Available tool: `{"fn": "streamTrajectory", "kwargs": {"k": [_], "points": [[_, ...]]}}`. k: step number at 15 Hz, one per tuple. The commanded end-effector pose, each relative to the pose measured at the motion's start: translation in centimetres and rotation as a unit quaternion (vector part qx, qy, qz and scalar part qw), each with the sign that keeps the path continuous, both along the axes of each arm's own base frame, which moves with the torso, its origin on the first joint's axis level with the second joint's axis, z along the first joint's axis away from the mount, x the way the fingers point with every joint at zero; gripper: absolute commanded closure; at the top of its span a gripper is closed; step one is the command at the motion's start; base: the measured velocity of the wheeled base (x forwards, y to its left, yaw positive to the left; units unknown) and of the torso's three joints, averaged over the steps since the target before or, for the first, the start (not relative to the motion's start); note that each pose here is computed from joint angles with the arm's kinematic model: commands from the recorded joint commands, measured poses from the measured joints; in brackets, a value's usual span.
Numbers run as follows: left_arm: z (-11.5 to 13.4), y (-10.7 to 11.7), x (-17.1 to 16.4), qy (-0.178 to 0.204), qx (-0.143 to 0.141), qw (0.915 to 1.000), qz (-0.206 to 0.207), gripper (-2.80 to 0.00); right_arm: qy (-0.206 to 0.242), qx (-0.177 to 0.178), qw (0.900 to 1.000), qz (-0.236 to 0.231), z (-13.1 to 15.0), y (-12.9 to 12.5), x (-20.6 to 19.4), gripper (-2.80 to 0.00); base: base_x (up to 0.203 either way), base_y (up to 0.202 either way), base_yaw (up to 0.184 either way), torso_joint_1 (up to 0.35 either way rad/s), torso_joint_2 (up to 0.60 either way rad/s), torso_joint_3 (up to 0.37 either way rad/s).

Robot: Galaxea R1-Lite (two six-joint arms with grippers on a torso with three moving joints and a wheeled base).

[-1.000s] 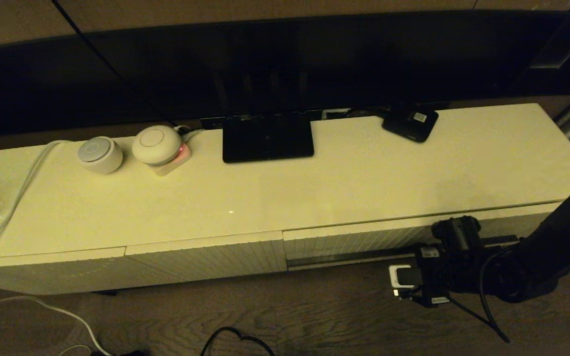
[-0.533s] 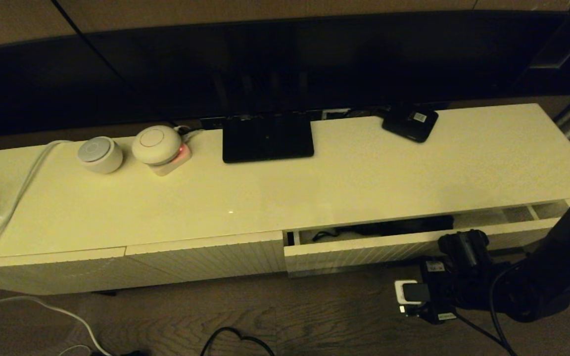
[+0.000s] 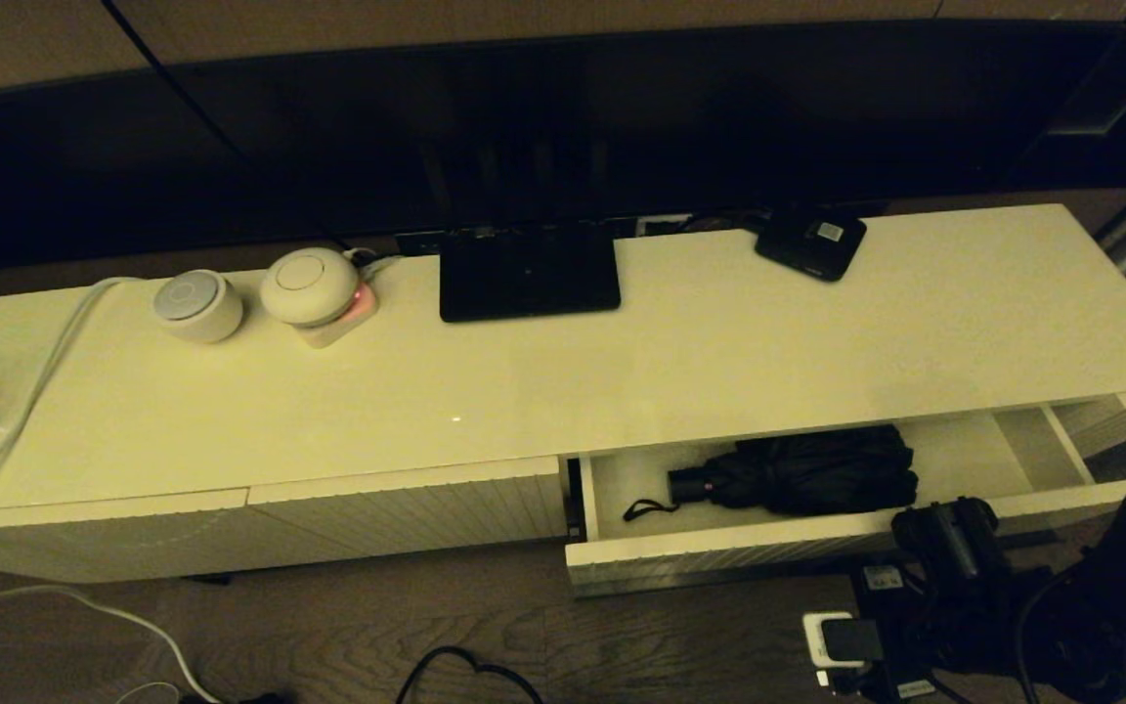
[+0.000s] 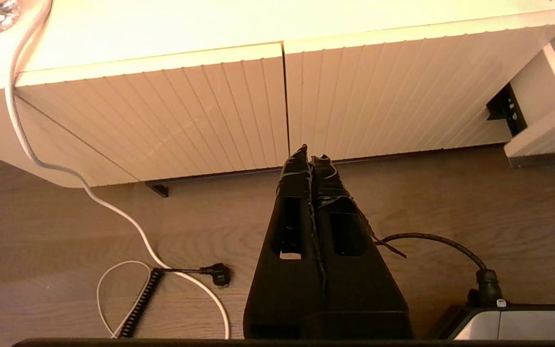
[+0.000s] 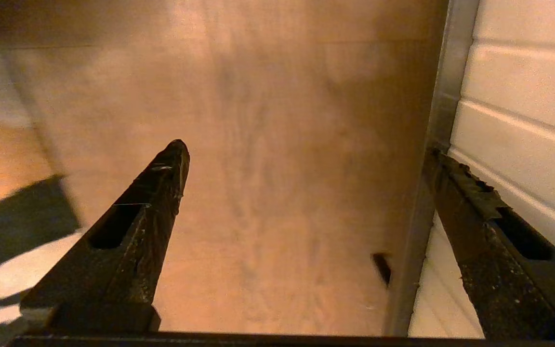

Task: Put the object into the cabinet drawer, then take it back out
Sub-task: Open the drawer

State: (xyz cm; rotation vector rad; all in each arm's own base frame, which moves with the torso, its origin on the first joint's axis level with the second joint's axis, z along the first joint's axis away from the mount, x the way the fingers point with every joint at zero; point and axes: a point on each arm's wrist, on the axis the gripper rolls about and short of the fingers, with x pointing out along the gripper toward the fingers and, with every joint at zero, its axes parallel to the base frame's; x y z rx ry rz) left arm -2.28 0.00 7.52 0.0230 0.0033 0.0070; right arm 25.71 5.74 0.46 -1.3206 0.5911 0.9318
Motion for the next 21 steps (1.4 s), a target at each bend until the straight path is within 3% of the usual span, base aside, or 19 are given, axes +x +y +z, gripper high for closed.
{"fn": "streamTrajectory", "kwargs": {"k": [1,7,10,11,14,17,19,21], "points": [[-0.1,0.0,0.0,0.001,0.000,1.0000,0.000,0.00,-0.014,0.001,1.000,0.006,1.0,0.0,-1.0,-2.80,0.000,0.000,0.000,0.000,0.00,0.000],[-0.1,0.0,0.0,0.001,0.000,1.0000,0.000,0.00,-0.054,0.010,0.998,0.004,3.8,-0.3,-2.0,-2.80,0.000,0.000,0.000,0.000,0.00,0.000],[-0.1,0.0,0.0,0.001,0.000,1.0000,0.000,0.00,-0.040,0.008,0.999,0.002,5.7,-0.9,-3.9,-2.80,0.000,0.000,0.000,0.000,0.00,0.000],[-0.1,0.0,0.0,0.001,0.000,1.0000,0.000,0.00,-0.042,0.012,0.999,0.004,6.5,-1.0,-4.6,0.00,0.000,0.000,0.000,0.000,0.00,0.000],[-0.1,0.0,0.0,0.001,0.000,1.0000,0.000,0.00,-0.039,0.016,0.999,0.001,8.8,-1.7,-7.5,0.00,0.000,0.000,0.000,0.000,0.00,0.000],[-0.1,0.0,0.0,0.001,0.000,1.0000,0.000,0.00,-0.007,0.013,1.000,-0.013,10.6,-3.0,-12.0,0.00,0.000,0.000,0.000,0.000,0.00,0.000],[-0.1,0.0,0.0,0.001,0.000,1.0000,0.000,0.00,0.006,0.016,0.999,-0.032,11.4,-3.9,-14.7,0.00,0.000,0.000,0.000,0.000,0.00,0.000],[-0.1,0.0,0.0,0.001,0.000,1.0000,0.000,0.00,0.002,0.050,0.995,-0.090,13.5,-4.7,-16.3,0.00,0.000,0.000,0.000,0.000,0.00,0.000]]}}
